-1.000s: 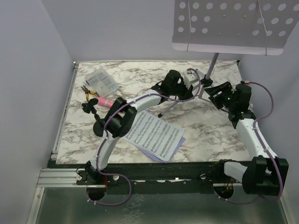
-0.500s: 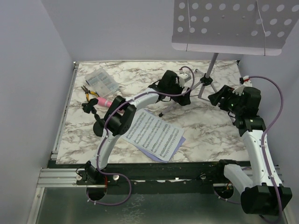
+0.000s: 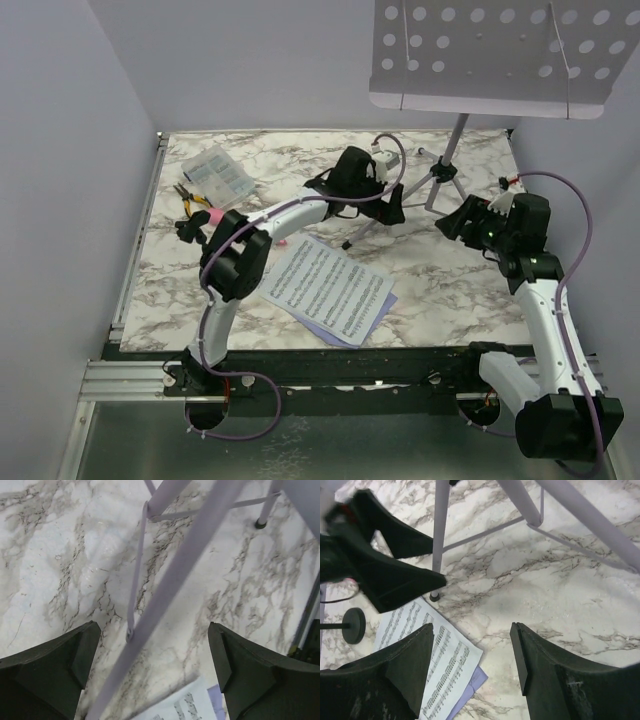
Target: Set up the instrument practice props
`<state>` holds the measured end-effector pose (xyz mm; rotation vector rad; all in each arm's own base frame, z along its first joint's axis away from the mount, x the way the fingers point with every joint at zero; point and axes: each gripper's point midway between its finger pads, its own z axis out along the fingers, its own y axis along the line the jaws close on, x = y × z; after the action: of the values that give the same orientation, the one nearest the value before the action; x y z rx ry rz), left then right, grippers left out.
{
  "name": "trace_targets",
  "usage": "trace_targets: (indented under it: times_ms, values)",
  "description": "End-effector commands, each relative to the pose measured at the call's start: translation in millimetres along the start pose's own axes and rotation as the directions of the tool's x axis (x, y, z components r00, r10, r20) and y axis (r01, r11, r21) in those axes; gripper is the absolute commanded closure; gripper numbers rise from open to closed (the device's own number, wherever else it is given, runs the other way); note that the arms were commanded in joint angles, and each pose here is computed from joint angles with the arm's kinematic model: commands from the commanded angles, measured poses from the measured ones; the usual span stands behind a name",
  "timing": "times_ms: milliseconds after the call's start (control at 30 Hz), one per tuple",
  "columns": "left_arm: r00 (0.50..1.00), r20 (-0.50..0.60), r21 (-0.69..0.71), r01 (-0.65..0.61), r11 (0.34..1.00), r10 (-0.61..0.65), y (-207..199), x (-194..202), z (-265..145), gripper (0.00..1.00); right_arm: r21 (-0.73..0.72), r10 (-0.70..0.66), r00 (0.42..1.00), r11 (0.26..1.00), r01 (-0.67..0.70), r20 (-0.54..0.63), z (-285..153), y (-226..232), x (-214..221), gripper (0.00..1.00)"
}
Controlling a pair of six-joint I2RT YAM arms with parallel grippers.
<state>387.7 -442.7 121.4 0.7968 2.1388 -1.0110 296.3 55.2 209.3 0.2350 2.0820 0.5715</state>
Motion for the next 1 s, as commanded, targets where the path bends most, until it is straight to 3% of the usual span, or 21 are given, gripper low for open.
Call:
trace_targets:
  times_ms: [0,167,367,467,767,967]
  values:
    - [0.992,0.109,-0.002,0.068,0.998,-0.067,-31.7,-39.1,-58.4,0.01,-0.041,0.062,0.996,0.997,-0.065,-0.064,1.3,3.8,24.1,0.32]
    - [0.968,0.097,0.002,0.232,0.973,-0.231,-40.8,-15.6,-99.9,0.02,-0.01,0.131,0.981,0.991,-0.134,-0.143,16.2,7.5,67.1,0.35]
    - [0.944,0.104,0.049,0.309,0.95,-0.313,-65.2,29.7,-147.2,0.03,-0.107,0.203,0.95,0.967,-0.233,-0.239,27.9,45.3,131.4,0.38]
    - [0.918,0.113,0.013,0.38,0.925,-0.379,-61.5,58.3,-161.7,0.03,-0.072,0.238,0.928,0.961,-0.268,-0.287,35.5,40.8,156.2,0.38]
    - [0.788,0.096,-0.033,0.613,0.79,-0.608,-43.1,143.0,-160.0,0.04,-0.065,0.26,0.914,0.954,-0.294,-0.311,51.0,39.4,163.8,0.35]
    - [0.766,0.084,-0.061,0.642,0.764,-0.637,-37.7,168.2,-160.6,0.04,-0.019,0.262,0.908,0.959,-0.284,-0.328,65.2,30.1,171.6,0.34]
